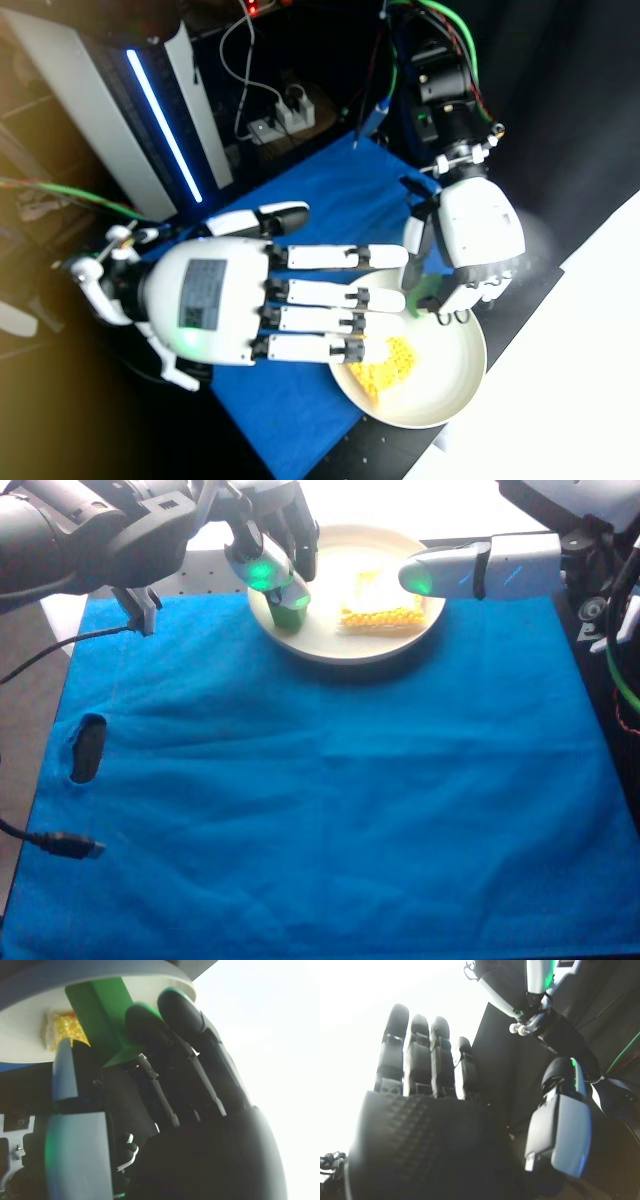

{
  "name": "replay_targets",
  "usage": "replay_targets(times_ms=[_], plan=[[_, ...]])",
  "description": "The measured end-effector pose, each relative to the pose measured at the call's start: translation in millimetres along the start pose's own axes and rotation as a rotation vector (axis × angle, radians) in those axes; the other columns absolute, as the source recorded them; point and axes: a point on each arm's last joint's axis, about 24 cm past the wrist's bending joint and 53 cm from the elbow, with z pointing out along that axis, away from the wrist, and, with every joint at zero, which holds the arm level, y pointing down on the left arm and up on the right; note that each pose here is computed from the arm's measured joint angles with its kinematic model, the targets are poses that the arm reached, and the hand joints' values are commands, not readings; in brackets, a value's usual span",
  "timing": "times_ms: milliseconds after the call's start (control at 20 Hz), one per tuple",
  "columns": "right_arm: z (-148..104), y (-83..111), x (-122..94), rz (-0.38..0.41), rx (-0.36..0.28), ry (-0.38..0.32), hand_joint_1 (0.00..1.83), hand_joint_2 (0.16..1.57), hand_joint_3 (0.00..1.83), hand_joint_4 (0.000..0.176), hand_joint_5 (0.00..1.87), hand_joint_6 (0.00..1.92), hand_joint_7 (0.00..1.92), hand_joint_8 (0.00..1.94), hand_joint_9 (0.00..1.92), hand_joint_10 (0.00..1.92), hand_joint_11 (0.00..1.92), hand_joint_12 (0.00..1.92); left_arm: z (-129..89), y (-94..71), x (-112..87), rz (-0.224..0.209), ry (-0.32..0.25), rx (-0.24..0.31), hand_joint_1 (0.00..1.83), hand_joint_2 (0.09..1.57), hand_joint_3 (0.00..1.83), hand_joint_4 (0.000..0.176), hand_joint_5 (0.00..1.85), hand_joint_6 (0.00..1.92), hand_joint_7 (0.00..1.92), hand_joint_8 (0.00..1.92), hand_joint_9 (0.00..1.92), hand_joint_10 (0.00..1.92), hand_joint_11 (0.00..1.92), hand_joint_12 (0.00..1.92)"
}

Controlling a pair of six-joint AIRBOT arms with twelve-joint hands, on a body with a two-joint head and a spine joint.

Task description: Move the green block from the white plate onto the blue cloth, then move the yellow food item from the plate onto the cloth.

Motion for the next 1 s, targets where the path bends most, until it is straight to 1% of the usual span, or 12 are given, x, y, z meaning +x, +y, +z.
replay_targets(times_ms=[50, 200, 350, 400, 550, 650, 750, 800, 850, 900, 950, 1000], plan=[[0.0, 0.1, 0.0, 0.0, 0.0, 0.0, 0.37, 0.89, 0.0, 0.11, 0.19, 0.0, 0.29, 0.0, 0.24, 0.0, 0.0, 0.82, 0.0, -0.1, -0.2, 0.0, 0.0, 0.0, 1.39, 1.02, 0.0, 0.0, 1.13, 0.49, 1.25, 0.53, 1.22, 0.88, 0.88, 1.21], [0.2, 0.2, 0.6, 0.001, -0.001, 0.0, 0.37, 0.89, 0.0, 0.105, 0.2, 0.0, 0.27, 0.0, 0.23, 0.0, 0.0, 0.83, -2.7, -0.3, -1.4, 0.001, 0.0, 0.003, 1.29, 1.03, 0.0, 0.0, 1.16, 0.48, 1.24, 0.74, 1.17, 0.88, 0.85, 1.46], [1.0, 0.7, 2.8, 0.003, -0.003, 0.003, 0.38, 0.89, 0.0, 0.105, 0.2, 0.0, 0.27, 0.0, 0.25, 0.01, 0.0, 0.93, -11.3, -1.3, -6.8, -0.001, -0.006, 0.016, 1.28, 1.03, 0.0, 0.0, 1.12, 0.61, 1.23, 0.7, 1.17, 0.57, 0.8, 1.21], [1.1, 0.7, 3.0, 0.003, -0.003, 0.004, 0.37, 0.87, 0.0, 0.103, 0.2, 0.0, 0.26, 0.0, 0.26, 0.01, 0.0, 0.94, -15.2, -2.0, -10.4, 0.0, -0.011, 0.022, 1.37, 1.04, 0.0, 0.0, 1.1, 0.57, 1.2, 0.64, 1.07, 0.99, 0.65, 1.13], [1.1, 0.7, 2.7, 0.002, -0.003, 0.003, 0.36, 0.86, 0.0, 0.103, 0.2, 0.0, 0.26, 0.0, 0.27, 0.0, 0.0, 0.98, -27.7, -5.9, -25.2, 0.009, -0.044, 0.053, 1.39, 1.06, 0.0, 0.0, 1.12, 0.49, 1.13, 0.87, 0.95, 1.15, 0.59, 1.18], [1.0, 0.2, 2.0, 0.001, -0.002, 0.002, 0.35, 0.86, 0.0, 0.102, 0.2, 0.0, 0.26, 0.0, 0.27, 0.0, 0.0, 0.9, -36.7, -12.4, -27.0, 0.031, -0.047, 0.078, 1.27, 1.07, 0.0, 0.0, 1.08, 0.65, 1.09, 0.98, 0.96, 0.72, 0.54, 1.41], [1.0, 0.3, 2.1, 0.001, -0.002, 0.002, 0.37, 0.87, 0.0, 0.112, 0.21, 0.0, 0.26, 0.0, 0.26, 0.0, 0.0, 0.83, -46.8, -20.6, -31.0, 0.058, -0.054, 0.106, 1.23, 1.09, 0.0, 0.025, 1.04, 0.87, 1.05, 0.9, 1.03, 0.33, 0.66, 0.91], [1.0, 0.2, 2.2, 0.001, -0.002, 0.003, 0.38, 0.88, 0.0, 0.106, 0.22, 0.0, 0.27, 0.0, 0.27, 0.01, 0.0, 0.87, -54.0, -26.7, -33.9, 0.078, -0.064, 0.13, 1.34, 1.12, 0.0, 0.0, 0.99, 0.95, 0.92, 0.95, 0.96, 1.03, 0.69, 0.84], [1.0, -0.1, 1.6, 0.003, -0.001, 0.001, 0.38, 0.88, 0.0, 0.104, 0.2, 0.0, 0.26, 0.0, 0.26, 0.0, 0.0, 0.81, -61.4, -30.5, -37.5, 0.092, -0.076, 0.15, 1.37, 1.12, 0.0, 0.0, 0.98, 0.82, 0.92, 1.04, 0.93, 1.23, 0.69, 1.02], [0.9, -0.3, 1.1, 0.003, 0.0, -0.001, 0.39, 0.88, 0.0, 0.098, 0.2, 0.0, 0.25, 0.0, 0.25, 0.0, 0.0, 0.76, -65.6, -32.4, -39.1, 0.101, -0.081, 0.159, 1.37, 1.12, 0.0, 0.0, 0.99, 0.77, 0.92, 1.09, 0.89, 1.28, 0.63, 1.12], [0.9, -0.4, 0.9, 0.004, 0.0, -0.001, 0.39, 0.87, 0.0, 0.093, 0.19, 0.0, 0.26, 0.0, 0.25, 0.0, 0.0, 0.74, -72.0, -35.5, -40.4, 0.113, -0.086, 0.173, 1.27, 1.11, 0.0, 0.0, 0.99, 0.8, 0.98, 1.12, 0.86, 0.7, 0.46, 0.96], [0.9, -0.3, 1.0, 0.003, 0.0, -0.001, 0.36, 0.87, 0.0, 0.075, 0.18, 0.0, 0.24, 0.0, 0.25, 0.0, 0.0, 0.78, -76.4, -38.0, -40.5, 0.132, -0.088, 0.184, 1.35, 1.12, 0.0, 0.0, 0.96, 0.77, 0.94, 1.12, 0.9, 1.13, 0.55, 0.95]])
